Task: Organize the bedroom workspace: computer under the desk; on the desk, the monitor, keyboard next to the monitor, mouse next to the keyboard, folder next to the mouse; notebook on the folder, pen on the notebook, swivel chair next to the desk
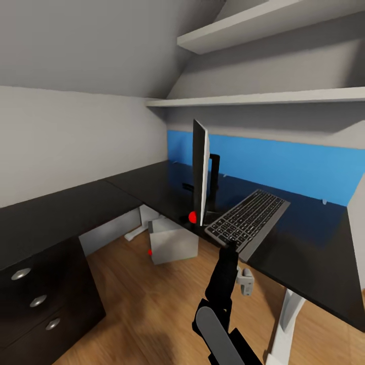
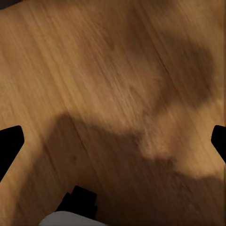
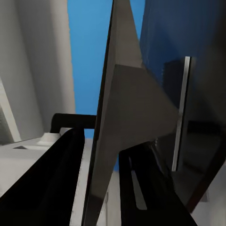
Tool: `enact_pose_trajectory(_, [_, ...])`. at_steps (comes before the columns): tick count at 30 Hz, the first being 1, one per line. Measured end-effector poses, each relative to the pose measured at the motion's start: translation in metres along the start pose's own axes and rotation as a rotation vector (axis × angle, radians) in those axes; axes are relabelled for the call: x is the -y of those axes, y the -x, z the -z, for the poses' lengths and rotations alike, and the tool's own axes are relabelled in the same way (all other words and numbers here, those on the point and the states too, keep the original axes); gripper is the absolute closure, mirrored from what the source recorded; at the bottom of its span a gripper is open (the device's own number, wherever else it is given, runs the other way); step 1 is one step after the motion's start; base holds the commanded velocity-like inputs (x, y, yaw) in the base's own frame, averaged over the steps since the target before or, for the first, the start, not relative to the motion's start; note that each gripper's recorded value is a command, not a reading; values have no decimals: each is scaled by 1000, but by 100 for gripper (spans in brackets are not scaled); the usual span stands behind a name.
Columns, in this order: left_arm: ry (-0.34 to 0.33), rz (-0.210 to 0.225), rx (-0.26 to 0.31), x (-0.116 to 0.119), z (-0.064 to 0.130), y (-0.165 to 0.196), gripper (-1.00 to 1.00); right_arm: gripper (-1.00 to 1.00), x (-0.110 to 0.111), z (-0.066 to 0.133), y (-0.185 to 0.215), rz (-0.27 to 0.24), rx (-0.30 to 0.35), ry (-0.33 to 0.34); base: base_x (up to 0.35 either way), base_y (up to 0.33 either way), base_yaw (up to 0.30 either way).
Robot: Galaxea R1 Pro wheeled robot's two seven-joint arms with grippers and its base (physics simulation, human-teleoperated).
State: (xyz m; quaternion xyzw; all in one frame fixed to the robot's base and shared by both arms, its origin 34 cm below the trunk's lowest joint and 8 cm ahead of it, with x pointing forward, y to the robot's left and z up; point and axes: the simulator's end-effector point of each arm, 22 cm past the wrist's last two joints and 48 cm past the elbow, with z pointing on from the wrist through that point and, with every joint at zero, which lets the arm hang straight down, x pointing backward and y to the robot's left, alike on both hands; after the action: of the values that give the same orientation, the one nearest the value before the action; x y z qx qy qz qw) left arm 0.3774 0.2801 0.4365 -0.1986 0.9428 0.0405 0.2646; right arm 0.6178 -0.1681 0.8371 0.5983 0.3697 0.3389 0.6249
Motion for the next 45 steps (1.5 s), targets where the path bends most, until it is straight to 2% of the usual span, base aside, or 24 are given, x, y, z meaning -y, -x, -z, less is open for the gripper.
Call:
enact_pose_trajectory(9, [-3,11,38,2,14,20,-100,100,-19,-3,-1,10,2,10,0,0,0])
enact_pose_trajectory(23, [-5,5,29,5,35,33,-100,100,-47,-8,-1,34,4,33,0,0,0])
enact_pose_trajectory(26, [-5,5,29,5,37,34,-100,100,-47,-14,9,61,10,51,0,0,0])
enact_pose_trajectory(35, [-5,6,29,6,37,34,-100,100,-45,-16,12,69,11,54,-66,-35,0])
enact_pose_trajectory(45, [3,9,41,4,37,36,-100,100,-45,-15,11,68,8,54,-66,-304,0])
